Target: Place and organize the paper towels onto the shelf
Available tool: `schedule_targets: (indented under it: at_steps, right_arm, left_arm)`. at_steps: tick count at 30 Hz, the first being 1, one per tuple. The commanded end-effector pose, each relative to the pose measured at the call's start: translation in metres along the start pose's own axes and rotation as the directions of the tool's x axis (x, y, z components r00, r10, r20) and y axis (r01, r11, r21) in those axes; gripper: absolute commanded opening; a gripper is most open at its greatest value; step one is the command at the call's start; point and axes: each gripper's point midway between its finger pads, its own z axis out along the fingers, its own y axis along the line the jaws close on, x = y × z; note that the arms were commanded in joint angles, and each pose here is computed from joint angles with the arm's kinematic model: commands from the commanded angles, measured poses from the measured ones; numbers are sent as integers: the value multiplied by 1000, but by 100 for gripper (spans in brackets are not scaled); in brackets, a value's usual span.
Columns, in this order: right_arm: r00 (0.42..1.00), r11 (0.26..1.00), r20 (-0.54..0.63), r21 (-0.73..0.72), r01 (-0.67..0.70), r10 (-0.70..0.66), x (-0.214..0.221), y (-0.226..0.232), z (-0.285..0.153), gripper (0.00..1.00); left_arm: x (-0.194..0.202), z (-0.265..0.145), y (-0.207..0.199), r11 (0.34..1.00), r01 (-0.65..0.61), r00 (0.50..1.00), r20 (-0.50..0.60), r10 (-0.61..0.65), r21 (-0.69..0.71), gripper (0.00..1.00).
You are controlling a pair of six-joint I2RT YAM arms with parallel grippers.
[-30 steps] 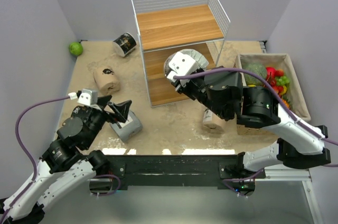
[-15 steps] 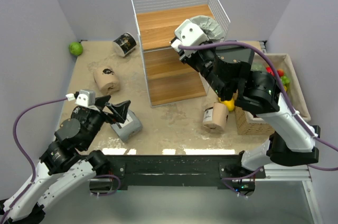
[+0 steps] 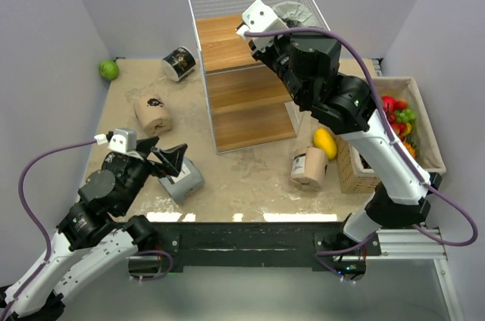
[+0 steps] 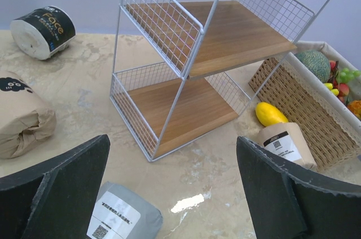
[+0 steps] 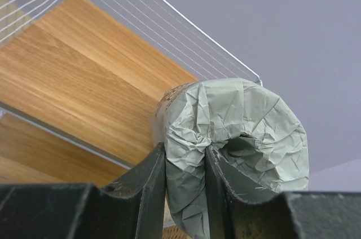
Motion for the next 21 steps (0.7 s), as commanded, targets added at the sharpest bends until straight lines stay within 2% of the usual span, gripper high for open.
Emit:
schedule_targets:
  at_steps: [1,13,21]
  right_arm:
    - [983,986,72,21,168,-169,-16,-27,0,30]
    - [978,983,101,34,179,-181,-17,-35,21,33]
    - [975,981,116,71,183,-190,-23,-43,25,45]
  left_arm:
    - [-2,0,2,1000,16,1000,16,-16,-11,100]
    - [-2,1,2,1000,11,1000,13,-11,-12,100]
    - [-1,2,2,1000,9,1000,12,-8,-14,100]
